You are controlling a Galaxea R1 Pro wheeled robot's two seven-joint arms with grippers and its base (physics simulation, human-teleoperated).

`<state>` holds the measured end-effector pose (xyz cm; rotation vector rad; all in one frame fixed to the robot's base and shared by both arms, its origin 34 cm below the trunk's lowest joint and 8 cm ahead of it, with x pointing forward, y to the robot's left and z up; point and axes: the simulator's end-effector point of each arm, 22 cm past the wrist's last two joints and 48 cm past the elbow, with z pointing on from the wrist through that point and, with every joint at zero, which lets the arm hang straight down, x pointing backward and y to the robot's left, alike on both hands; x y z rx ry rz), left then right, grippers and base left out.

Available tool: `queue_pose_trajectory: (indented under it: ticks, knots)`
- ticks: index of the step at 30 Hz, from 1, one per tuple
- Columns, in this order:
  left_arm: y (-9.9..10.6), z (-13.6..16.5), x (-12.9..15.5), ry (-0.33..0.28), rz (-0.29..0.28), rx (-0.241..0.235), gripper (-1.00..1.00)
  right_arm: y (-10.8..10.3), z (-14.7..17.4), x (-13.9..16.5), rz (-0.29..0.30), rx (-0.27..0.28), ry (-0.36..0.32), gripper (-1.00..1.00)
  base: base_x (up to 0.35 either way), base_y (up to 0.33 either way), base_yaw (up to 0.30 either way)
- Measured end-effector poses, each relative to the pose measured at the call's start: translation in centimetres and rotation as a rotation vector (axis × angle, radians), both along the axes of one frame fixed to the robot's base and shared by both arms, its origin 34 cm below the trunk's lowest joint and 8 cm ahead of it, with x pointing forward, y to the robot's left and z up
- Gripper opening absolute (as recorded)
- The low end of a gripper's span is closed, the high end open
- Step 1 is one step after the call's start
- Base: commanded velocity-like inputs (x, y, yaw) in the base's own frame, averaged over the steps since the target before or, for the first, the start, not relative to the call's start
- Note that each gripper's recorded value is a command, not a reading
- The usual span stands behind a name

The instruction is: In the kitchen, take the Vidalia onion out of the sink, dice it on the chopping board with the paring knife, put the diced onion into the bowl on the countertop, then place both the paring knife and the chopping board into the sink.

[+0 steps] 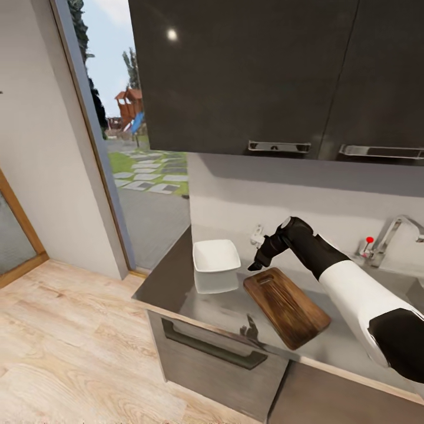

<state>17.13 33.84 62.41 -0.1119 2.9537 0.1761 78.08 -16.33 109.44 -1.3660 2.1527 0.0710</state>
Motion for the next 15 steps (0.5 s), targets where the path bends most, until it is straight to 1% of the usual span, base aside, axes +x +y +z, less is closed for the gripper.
queue_pose_trajectory:
  ticks: [4, 6, 7, 8, 10, 15]
  knots:
    - [0.0, -0.1, -0.5, 0.012, 0.001, 0.000, 1.00, -0.3, -0.4, -0.1, 0.008, -0.001, 0.008, 1.00, 0.129, -0.153, 0.130]
    - [0.0, -0.1, -1.0, 0.021, 0.002, -0.001, 1.00, -0.5, -0.7, -0.4, 0.027, 0.001, 0.020, 1.00, 0.189, -0.205, 0.130]
    - [0.0, -0.1, -1.2, 0.027, 0.003, -0.001, 1.00, -0.7, -0.9, -1.0, 0.058, 0.006, 0.042, 1.00, 0.205, -0.217, 0.130]
    - [0.0, -0.1, -1.3, 0.029, 0.004, -0.001, 1.00, -0.8, -1.0, -1.1, 0.065, 0.007, 0.049, 1.00, 0.212, -0.222, 0.130]
    - [-0.1, -0.2, -1.5, 0.034, 0.004, -0.001, 1.00, -1.6, -1.4, -1.5, 0.076, -0.001, 0.066, 1.00, 0.210, -0.220, 0.128]
    - [-0.1, -0.2, -1.8, 0.042, 0.004, -0.001, 1.00, -4.1, -2.2, -1.4, 0.063, -0.038, 0.077, 1.00, 0.153, -0.156, 0.118]
